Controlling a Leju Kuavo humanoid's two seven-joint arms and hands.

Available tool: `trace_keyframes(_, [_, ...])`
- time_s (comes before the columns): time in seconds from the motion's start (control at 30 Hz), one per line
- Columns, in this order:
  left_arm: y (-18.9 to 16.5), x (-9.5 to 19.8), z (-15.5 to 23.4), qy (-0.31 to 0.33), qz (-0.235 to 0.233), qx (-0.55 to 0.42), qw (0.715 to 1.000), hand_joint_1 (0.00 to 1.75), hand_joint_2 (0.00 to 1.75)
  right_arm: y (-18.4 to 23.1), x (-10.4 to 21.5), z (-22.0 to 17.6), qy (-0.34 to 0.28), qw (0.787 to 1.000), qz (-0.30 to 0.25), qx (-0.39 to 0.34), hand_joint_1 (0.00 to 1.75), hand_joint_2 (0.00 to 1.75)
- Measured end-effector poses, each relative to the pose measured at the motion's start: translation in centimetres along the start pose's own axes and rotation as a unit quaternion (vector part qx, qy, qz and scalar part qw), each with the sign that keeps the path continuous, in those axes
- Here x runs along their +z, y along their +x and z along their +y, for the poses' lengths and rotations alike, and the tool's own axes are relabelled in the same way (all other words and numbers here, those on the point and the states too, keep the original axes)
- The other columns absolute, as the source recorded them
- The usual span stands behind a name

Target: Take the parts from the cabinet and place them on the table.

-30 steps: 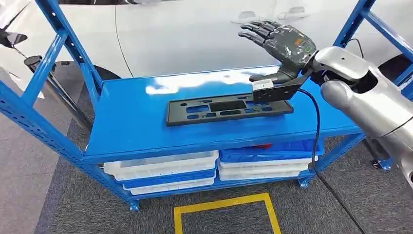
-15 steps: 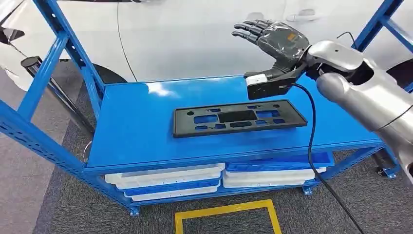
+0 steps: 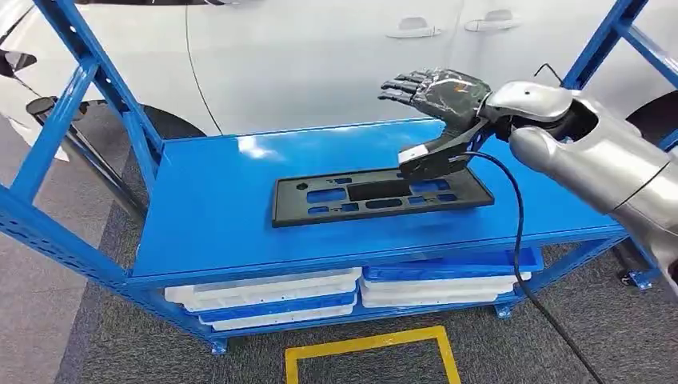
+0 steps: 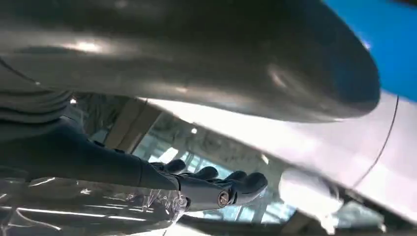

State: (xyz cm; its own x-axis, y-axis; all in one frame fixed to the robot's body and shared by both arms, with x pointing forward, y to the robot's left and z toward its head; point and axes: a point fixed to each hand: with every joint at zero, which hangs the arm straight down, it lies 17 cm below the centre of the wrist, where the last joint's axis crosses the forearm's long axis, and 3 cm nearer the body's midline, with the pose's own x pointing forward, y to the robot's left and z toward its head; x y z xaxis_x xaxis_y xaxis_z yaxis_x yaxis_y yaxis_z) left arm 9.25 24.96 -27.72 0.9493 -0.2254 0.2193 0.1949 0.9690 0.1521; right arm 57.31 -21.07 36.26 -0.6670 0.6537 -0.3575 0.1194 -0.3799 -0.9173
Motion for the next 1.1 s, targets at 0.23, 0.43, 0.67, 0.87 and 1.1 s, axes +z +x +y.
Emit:
trace_keyframes(0.23, [-0.1, 0.1, -0.4, -0.003, -0.002, -0.003, 1.0, 0.0, 0.0, -0.4, 1.4, 3.2, 0.018, 1.0, 0.003, 0.003, 0.0, 0.0])
trace_keyframes(0.43, [0.0, 0.1, -0.4, -0.005, -0.006, -0.005, 1.0, 0.0, 0.0, 0.2, 2.2, 6.1, 0.044, 0.999, -0.002, 0.002, 0.0, 0.0])
trace_keyframes(0.67, [0.0, 0.1, -0.5, -0.006, -0.005, -0.007, 1.0, 0.0, 0.0, 0.6, 2.7, 8.4, 0.054, 0.999, 0.001, 0.004, 0.0, 0.0])
trace_keyframes(0.87, [0.1, 0.2, -0.9, -0.011, -0.006, -0.007, 1.0, 0.0, 0.0, 2.1, 2.9, 11.0, 0.051, 0.999, -0.008, -0.012, 0.0, 0.0])
trace_keyframes(1.1, [0.2, 0.3, -1.4, -0.017, -0.008, -0.007, 1.0, 0.0, 0.0, 3.7, 2.8, 13.9, 0.045, 0.998, -0.013, -0.032, 0.0, 0.0])
